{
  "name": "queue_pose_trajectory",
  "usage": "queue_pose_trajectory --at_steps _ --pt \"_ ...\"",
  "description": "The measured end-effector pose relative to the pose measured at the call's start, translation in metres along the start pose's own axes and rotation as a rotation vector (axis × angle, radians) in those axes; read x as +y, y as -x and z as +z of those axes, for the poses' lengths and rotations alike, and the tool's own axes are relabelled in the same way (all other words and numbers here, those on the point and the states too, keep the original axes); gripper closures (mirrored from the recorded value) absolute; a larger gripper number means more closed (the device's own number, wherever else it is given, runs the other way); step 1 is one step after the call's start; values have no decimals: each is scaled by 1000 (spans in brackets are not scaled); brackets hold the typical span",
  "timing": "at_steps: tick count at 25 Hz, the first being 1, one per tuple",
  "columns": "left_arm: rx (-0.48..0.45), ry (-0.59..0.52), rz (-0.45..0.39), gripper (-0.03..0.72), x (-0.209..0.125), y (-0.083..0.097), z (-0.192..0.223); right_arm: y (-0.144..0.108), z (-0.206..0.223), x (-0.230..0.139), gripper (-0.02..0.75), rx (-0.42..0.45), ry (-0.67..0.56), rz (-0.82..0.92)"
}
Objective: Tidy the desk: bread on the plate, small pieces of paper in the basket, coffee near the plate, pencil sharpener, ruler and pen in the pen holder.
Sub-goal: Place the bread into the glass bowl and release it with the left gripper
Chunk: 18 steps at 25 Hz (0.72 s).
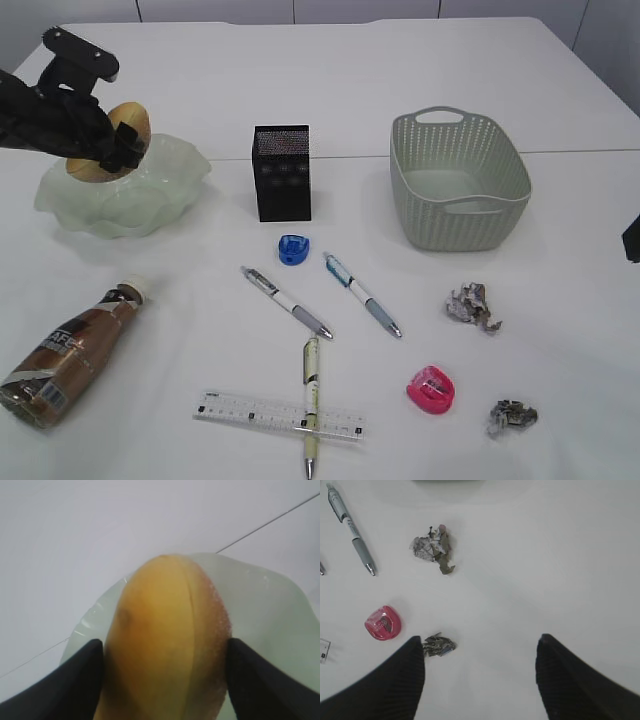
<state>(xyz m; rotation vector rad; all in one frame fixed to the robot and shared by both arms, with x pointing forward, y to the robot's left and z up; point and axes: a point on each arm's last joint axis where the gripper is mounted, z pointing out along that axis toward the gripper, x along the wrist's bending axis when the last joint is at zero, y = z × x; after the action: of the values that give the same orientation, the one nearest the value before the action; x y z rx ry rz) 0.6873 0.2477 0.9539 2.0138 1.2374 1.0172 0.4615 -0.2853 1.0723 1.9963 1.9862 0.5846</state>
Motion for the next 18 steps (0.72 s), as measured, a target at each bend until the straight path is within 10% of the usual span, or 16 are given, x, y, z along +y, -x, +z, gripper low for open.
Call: queue_pose_trajectory --at_steps 18 --pt "-74 -28 -1 45 0 6 -4 0 1 0 228 0 -4 0"
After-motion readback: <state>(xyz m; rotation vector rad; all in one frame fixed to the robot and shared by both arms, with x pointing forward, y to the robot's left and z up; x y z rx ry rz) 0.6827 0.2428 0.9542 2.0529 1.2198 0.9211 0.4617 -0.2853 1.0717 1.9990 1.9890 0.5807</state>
